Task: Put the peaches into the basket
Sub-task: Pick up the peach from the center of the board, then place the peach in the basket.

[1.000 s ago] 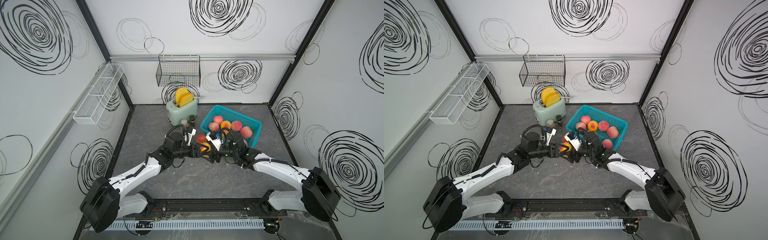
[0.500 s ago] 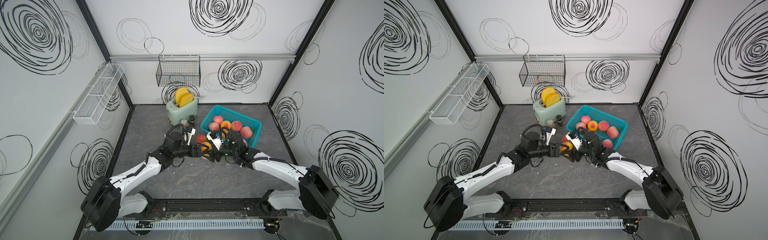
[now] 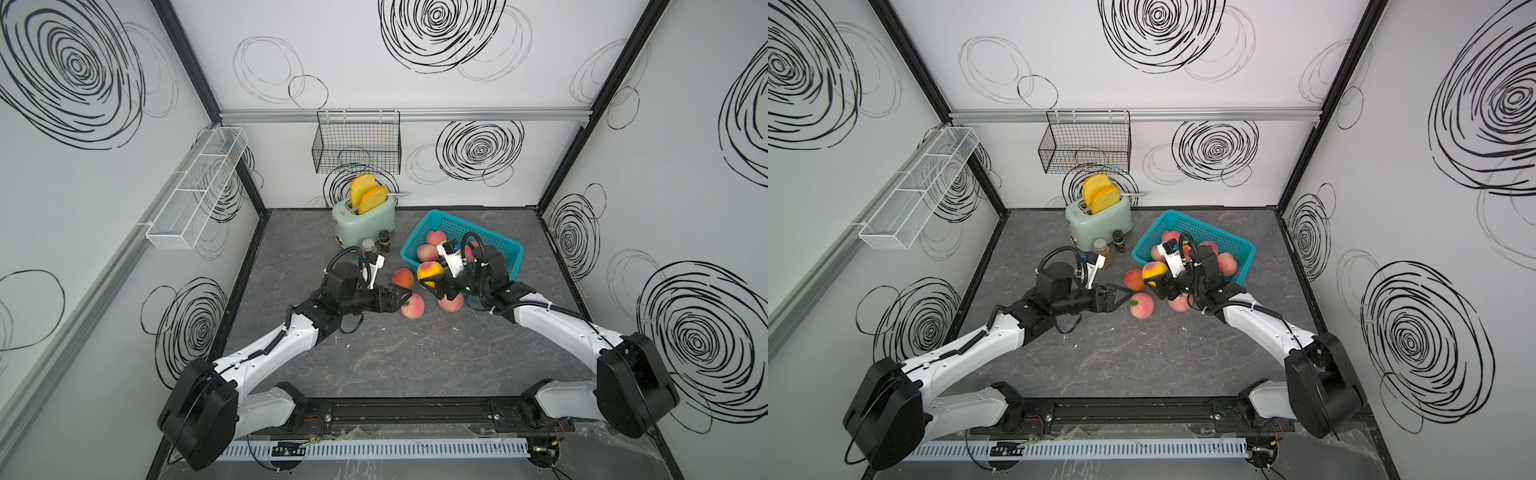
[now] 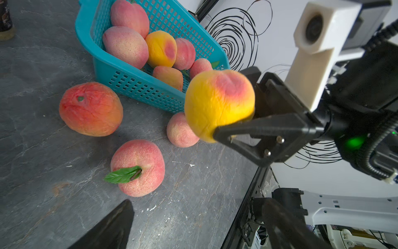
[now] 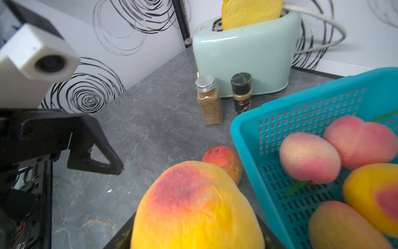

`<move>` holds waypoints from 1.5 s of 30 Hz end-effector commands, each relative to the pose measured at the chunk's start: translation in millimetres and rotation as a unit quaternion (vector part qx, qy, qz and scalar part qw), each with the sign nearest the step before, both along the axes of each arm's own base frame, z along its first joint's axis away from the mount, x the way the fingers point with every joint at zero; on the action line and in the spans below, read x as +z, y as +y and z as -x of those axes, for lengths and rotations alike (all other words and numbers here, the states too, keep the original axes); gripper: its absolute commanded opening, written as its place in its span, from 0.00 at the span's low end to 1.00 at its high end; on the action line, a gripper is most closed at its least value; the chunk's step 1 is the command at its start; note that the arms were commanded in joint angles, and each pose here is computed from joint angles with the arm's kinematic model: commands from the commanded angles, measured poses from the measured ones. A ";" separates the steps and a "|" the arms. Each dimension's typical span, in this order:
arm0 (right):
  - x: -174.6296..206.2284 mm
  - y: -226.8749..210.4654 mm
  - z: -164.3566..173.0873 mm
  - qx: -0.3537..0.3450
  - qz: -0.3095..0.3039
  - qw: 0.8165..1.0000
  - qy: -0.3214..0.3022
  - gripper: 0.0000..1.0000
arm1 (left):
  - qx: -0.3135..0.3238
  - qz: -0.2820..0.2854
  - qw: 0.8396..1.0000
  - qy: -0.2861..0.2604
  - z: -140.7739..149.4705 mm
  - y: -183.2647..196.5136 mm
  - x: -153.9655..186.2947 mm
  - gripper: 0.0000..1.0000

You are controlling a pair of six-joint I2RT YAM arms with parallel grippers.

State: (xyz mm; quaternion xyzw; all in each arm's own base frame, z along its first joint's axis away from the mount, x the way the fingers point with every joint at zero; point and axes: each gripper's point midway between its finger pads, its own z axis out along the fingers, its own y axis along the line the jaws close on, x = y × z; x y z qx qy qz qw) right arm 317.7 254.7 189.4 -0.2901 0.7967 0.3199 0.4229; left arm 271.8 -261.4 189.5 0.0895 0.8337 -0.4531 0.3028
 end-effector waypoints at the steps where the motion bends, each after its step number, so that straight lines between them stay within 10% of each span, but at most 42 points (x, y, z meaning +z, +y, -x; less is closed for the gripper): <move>1: 3.5 -10.4 -12.7 -0.022 0.009 1.000 0.005 0.58 | 0.009 0.001 1.000 -0.019 -6.7 2.7 0.9 0.97; 45: -26.0 -51.1 -211.5 -0.182 0.143 0.973 -0.028 0.59 | 0.049 -0.053 0.995 -0.071 -61.5 -1.3 10.6 0.97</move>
